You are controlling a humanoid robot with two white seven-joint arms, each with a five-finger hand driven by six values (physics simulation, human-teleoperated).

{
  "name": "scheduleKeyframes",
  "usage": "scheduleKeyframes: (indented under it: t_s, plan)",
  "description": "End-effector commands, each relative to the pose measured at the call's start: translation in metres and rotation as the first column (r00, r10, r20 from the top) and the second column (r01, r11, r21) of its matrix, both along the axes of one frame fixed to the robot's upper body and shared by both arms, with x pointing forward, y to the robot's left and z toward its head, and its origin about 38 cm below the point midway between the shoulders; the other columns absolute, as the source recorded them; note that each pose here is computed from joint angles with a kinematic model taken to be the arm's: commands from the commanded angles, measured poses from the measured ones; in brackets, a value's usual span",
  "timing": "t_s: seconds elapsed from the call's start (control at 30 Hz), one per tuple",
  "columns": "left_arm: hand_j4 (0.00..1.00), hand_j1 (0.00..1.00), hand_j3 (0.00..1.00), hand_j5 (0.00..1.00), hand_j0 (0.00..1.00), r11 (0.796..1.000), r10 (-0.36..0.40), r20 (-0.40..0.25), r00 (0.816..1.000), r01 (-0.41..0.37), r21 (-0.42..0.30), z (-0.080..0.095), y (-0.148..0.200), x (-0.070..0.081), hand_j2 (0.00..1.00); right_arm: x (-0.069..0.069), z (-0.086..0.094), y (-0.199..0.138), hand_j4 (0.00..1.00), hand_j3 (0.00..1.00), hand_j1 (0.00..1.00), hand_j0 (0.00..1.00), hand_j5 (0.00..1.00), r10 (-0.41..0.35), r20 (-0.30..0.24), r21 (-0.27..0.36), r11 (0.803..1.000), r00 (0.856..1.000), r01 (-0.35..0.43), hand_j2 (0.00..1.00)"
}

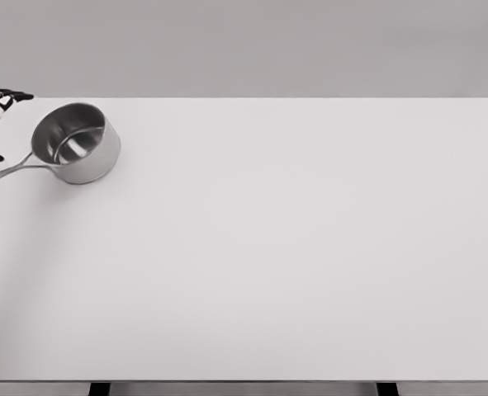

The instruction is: Rotate pot handle

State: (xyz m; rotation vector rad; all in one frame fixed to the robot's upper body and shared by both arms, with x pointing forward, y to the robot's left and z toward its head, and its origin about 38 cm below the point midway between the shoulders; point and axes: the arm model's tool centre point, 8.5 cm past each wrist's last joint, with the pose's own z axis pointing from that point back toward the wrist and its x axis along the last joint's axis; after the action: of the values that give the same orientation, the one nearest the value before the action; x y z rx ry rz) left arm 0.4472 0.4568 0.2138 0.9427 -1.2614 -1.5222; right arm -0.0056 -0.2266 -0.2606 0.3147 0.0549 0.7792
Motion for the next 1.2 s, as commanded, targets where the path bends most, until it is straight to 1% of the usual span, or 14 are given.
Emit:
scheduleKeyframes:
  t_s: [0.0, 0.1, 0.2, 0.27, 0.3, 0.4, 0.5, 0.53, 0.57, 0.73, 0.9, 1.0, 1.07, 1.17]
  plan:
    - [1.0, 1.0, 1.0, 1.0, 1.0, 0.999, -0.025, 0.017, 1.0, 0.025, -0.023, 0.017, 0.007, -0.006, 1.0, 0.001, 0.0, 0.0, 1.0, 1.0, 1.0, 1.0, 1.0, 0.0, 0.002, 0.001, 1.0, 1.0, 0.0, 1.0]
    - [1.0, 1.0, 1.0, 1.0, 1.0, 0.987, -0.133, 0.039, 0.99, 0.136, -0.09, 0.04, 0.011, -0.018, 1.0, 0.0, 0.0, 0.0, 1.0, 1.0, 1.0, 1.0, 1.0, 0.0, 0.0, 0.001, 1.0, 1.0, 0.0, 1.0]
    - [1.0, 1.0, 1.0, 1.0, 1.0, 0.965, -0.231, 0.06, 0.971, 0.237, -0.11, 0.049, -0.006, -0.023, 1.0, 0.0, 0.0, 0.0, 1.0, 1.0, 1.0, 1.0, 1.0, 0.0, 0.001, 0.0, 1.0, 1.0, 0.0, 1.0]
    - [1.0, 1.0, 1.0, 1.0, 1.0, 0.954, -0.278, 0.026, 0.96, 0.279, -0.106, 0.041, -0.013, -0.027, 1.0, 0.0, 0.0, 0.0, 1.0, 1.0, 1.0, 1.0, 1.0, 0.0, 0.0, 0.001, 1.0, 1.0, 0.0, 1.0]
    - [1.0, 1.0, 1.0, 1.0, 1.0, 0.953, -0.284, -0.005, 0.959, 0.282, -0.11, 0.029, -0.013, -0.031, 1.0, 0.0, 0.0, 0.0, 1.0, 1.0, 1.0, 1.0, 1.0, 0.0, 0.0, 0.001, 1.0, 1.0, 0.0, 1.0]
    - [1.0, 1.0, 1.0, 1.0, 1.0, 0.956, -0.275, -0.038, 0.961, 0.27, -0.115, 0.015, -0.01, -0.036, 1.0, 0.0, 0.0, 0.0, 1.0, 1.0, 1.0, 1.0, 1.0, 0.0, 0.0, 0.001, 1.0, 1.0, 0.0, 1.0]
    - [1.0, 1.0, 1.0, 1.0, 1.0, 0.968, -0.231, -0.062, 0.971, 0.222, -0.119, 0.003, 0.002, -0.038, 1.0, 0.0, 0.0, 0.0, 1.0, 1.0, 1.0, 1.0, 1.0, 0.0, 0.0, 0.001, 1.0, 1.0, 0.0, 1.0]
    - [1.0, 1.0, 1.0, 1.0, 1.0, 0.971, -0.22, -0.069, 0.973, 0.212, -0.108, 0.001, 0.004, -0.037, 1.0, 0.0, 0.0, 0.0, 1.0, 1.0, 1.0, 1.0, 1.0, 0.0, -0.001, 0.0, 1.0, 1.0, 0.0, 1.0]
    - [1.0, 1.0, 1.0, 1.0, 1.0, 0.979, -0.2, -0.08, 0.977, 0.195, -0.067, -0.004, 0.005, -0.036, 1.0, 0.0, 0.0, 0.0, 1.0, 1.0, 1.0, 1.0, 1.0, 0.0, 0.0, 0.001, 1.0, 1.0, 0.0, 1.0]
    - [1.0, 1.0, 1.0, 1.0, 1.0, 0.998, -0.067, -0.084, 0.994, 0.067, -0.002, -0.022, 0.003, -0.024, 1.0, 0.0, 0.0, 0.0, 1.0, 1.0, 1.0, 1.0, 1.0, 0.0, 0.0, 0.001, 1.0, 1.0, 0.0, 1.0]
    - [1.0, 1.0, 1.0, 1.0, 1.0, 0.999, 0.022, -0.085, 0.996, -0.019, 0.036, -0.033, 0.001, -0.017, 1.0, 0.0, 0.0, 0.0, 1.0, 1.0, 1.0, 1.0, 1.0, 0.0, -0.002, -0.001, 1.0, 1.0, 0.0, 1.0]
    - [1.0, 1.0, 1.0, 1.0, 1.0, 0.998, 0.051, -0.079, 0.996, -0.048, 0.05, -0.034, 0.003, -0.016, 1.0, 0.0, 0.0, 0.0, 1.0, 1.0, 1.0, 1.0, 1.0, 0.0, 0.0, 0.001, 1.0, 1.0, 0.0, 1.0]
    - [1.0, 1.0, 1.0, 1.0, 1.0, 0.996, 0.071, -0.061, 0.996, -0.068, 0.058, -0.033, 0.005, -0.014, 1.0, 0.0, 0.0, 0.0, 1.0, 1.0, 1.0, 1.0, 1.0, 0.0, 0.0, 0.001, 1.0, 1.0, 0.0, 1.0]
    - [1.0, 1.0, 1.0, 1.0, 1.0, 0.987, 0.137, -0.018, 0.99, -0.135, 0.084, -0.035, 0.005, -0.01, 1.0, 0.0, 0.0, 0.0, 1.0, 1.0, 1.0, 1.0, 1.0, 0.0, 0.0, 0.001, 1.0, 1.0, 0.0, 1.0]
